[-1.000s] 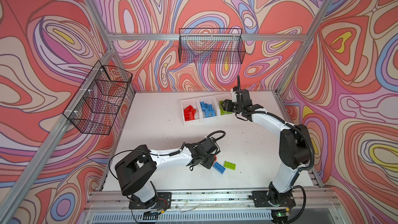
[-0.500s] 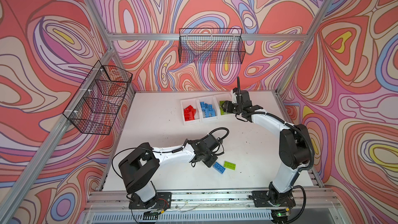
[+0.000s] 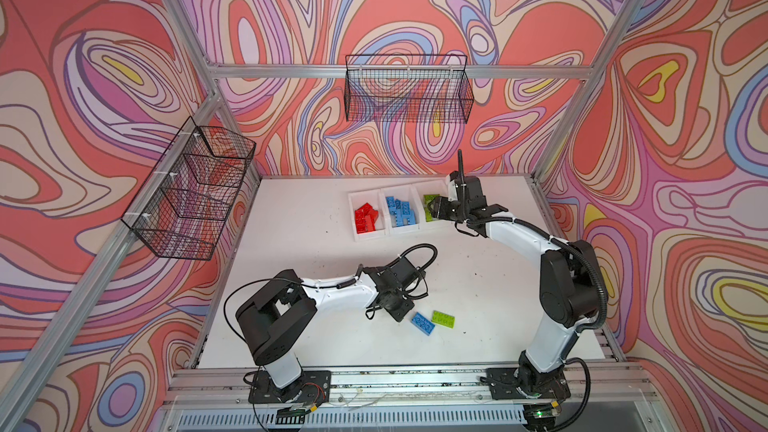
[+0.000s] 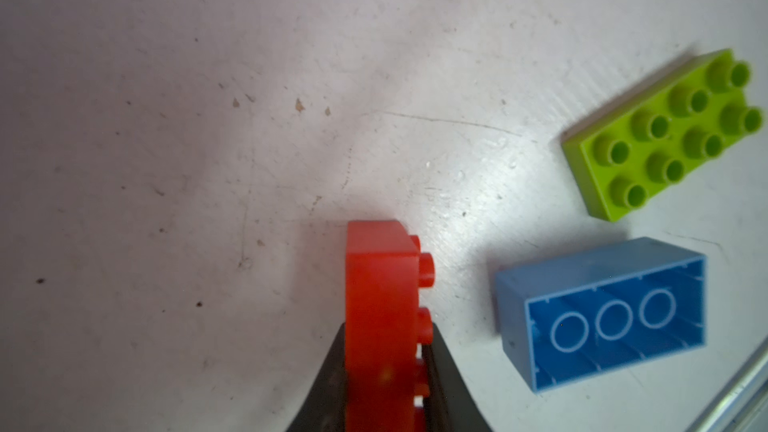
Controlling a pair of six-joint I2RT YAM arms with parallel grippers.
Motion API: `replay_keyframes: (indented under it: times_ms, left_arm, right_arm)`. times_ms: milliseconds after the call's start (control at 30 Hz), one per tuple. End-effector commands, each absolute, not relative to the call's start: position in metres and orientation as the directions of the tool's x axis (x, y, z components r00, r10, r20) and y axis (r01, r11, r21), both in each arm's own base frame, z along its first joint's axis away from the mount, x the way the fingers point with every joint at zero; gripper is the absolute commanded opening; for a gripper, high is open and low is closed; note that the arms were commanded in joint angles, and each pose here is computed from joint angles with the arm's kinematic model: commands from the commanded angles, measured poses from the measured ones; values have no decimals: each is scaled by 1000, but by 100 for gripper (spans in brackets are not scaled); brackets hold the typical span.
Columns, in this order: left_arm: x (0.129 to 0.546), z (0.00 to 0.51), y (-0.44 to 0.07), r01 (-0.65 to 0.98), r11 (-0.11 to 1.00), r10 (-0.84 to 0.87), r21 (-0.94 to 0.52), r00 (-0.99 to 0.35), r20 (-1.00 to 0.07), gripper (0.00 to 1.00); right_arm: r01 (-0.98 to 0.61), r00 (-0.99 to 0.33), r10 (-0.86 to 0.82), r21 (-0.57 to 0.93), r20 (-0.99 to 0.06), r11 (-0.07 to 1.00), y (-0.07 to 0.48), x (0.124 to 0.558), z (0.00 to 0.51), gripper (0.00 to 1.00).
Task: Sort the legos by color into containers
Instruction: 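Drop the red brick in the red bin while the right gripper descends to the pile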
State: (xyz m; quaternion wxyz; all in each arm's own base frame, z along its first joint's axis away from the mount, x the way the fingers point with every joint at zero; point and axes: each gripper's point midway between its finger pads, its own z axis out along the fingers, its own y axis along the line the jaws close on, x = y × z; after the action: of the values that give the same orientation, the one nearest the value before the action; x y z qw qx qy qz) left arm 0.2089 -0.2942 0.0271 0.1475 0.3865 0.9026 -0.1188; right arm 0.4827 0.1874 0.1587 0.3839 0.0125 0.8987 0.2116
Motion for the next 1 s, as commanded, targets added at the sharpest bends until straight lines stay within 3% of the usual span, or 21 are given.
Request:
replay_keyframes:
  times_ms: [0, 200, 400, 600, 800, 867, 967]
  left_arm:
    - [227, 51, -286, 712, 698, 626, -76, -658, -420, 19]
    - [272, 93, -267, 632, 770, 496, -89, -681, -540, 15]
    - [361, 136, -231, 452, 887, 294, -95, -712, -638, 16]
    - [450, 148, -200, 278, 948, 113, -154, -748, -654, 19]
    - [501, 126, -204, 240, 957, 92, -163, -783, -615, 23]
    - [510, 120, -205, 229, 957, 82, -179, -804, -589, 30]
    - [515, 128, -205, 229, 958, 93, -172, -817, -570, 57]
  right_arm:
    - [-134, -701, 184, 380, -689, 915, 181, 476, 164, 60]
    - [-141, -726, 169, 385, -666, 912, 180, 460, 157, 57]
    - [-187, -783, 97, 381, -614, 905, 182, 432, 140, 56]
    - [-231, -833, 19, 379, -553, 896, 186, 392, 122, 56]
    - [-271, -862, -60, 359, -503, 893, 191, 353, 108, 56]
    - [-288, -871, -89, 357, -483, 889, 194, 339, 104, 57]
    - [-337, -881, -167, 339, -442, 879, 204, 314, 96, 62]
